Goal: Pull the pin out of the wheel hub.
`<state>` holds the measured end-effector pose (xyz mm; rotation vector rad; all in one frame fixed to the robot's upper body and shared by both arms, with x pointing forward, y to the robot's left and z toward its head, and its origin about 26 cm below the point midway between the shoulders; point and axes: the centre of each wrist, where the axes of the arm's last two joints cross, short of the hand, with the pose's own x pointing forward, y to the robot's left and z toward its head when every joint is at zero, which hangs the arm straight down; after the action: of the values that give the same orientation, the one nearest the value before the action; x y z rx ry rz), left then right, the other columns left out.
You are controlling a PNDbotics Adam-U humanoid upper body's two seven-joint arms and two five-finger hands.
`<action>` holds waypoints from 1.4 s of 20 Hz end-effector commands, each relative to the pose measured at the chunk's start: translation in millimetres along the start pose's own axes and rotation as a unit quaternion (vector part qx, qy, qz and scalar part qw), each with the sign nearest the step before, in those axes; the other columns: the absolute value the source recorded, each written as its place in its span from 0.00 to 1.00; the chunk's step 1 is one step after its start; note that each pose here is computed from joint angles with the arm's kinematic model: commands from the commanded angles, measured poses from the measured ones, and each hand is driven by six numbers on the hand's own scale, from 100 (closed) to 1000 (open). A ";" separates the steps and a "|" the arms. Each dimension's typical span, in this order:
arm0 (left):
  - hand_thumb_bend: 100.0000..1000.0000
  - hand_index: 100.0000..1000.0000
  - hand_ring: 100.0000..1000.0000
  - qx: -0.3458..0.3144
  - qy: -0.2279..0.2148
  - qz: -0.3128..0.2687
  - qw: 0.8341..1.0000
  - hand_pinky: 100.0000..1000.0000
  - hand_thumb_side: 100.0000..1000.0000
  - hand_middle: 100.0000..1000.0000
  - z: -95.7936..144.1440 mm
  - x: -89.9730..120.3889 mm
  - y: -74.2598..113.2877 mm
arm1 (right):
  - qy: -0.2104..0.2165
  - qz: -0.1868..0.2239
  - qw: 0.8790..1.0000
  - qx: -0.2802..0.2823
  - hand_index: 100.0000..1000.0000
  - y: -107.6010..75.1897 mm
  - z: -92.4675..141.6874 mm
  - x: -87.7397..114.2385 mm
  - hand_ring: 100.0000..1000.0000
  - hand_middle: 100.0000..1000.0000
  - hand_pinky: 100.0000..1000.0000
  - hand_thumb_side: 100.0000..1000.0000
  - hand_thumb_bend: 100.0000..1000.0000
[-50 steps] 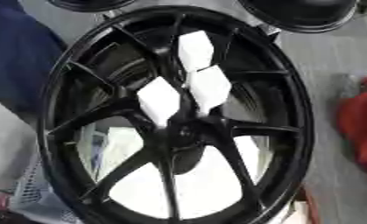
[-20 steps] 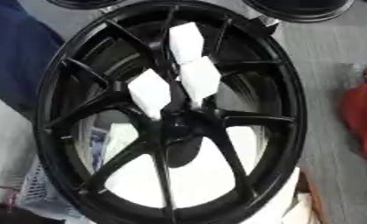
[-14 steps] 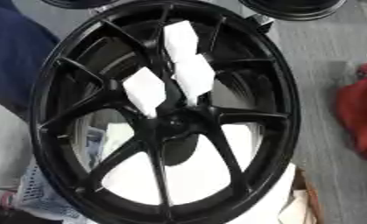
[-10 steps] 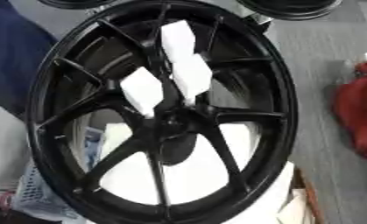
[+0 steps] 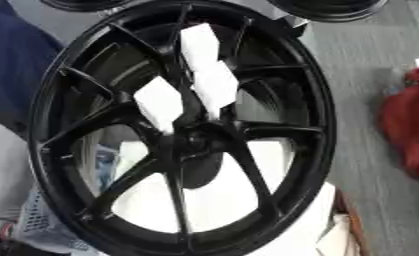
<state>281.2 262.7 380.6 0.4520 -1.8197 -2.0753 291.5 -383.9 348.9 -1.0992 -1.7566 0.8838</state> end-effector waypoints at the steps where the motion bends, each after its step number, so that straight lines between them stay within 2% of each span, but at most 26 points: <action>1: 0.20 0.84 0.70 -0.041 -0.009 -0.009 0.999 0.79 0.74 0.71 -10.4 9.5 8.8 | -0.005 0.020 1.000 -0.007 0.76 -12.8 -0.6 3.9 0.72 0.68 0.83 0.43 0.00; 7: 0.22 0.85 0.72 -0.106 -0.012 -0.010 0.994 0.79 0.74 0.73 -36.8 24.1 16.1 | -0.004 0.017 1.000 -0.006 0.77 -12.0 -0.9 2.0 0.72 0.68 0.83 0.42 0.00; 16: 0.23 0.85 0.72 -0.110 -0.046 -0.015 0.993 0.79 0.74 0.73 -71.2 30.6 26.6 | 0.001 0.013 1.000 0.000 0.76 -7.9 -1.7 -1.1 0.72 0.68 0.83 0.43 0.00; 24: 0.22 0.86 0.71 -0.113 -0.072 -0.004 0.991 0.79 0.73 0.73 -104.0 28.2 30.6 | -0.002 0.006 1.000 0.004 0.76 -5.1 -3.4 -1.5 0.71 0.68 0.84 0.41 0.00; 28: 0.27 0.87 0.71 -0.116 -0.073 0.002 0.991 0.79 0.72 0.73 -113.8 23.9 29.1 | -0.004 0.003 1.000 0.004 0.76 -4.2 -4.0 -1.4 0.71 0.68 0.84 0.43 0.00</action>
<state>314.0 147.8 386.6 0.2056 -1.6119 -2.3330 297.5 -385.5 342.9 -1.0722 -1.7409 0.8913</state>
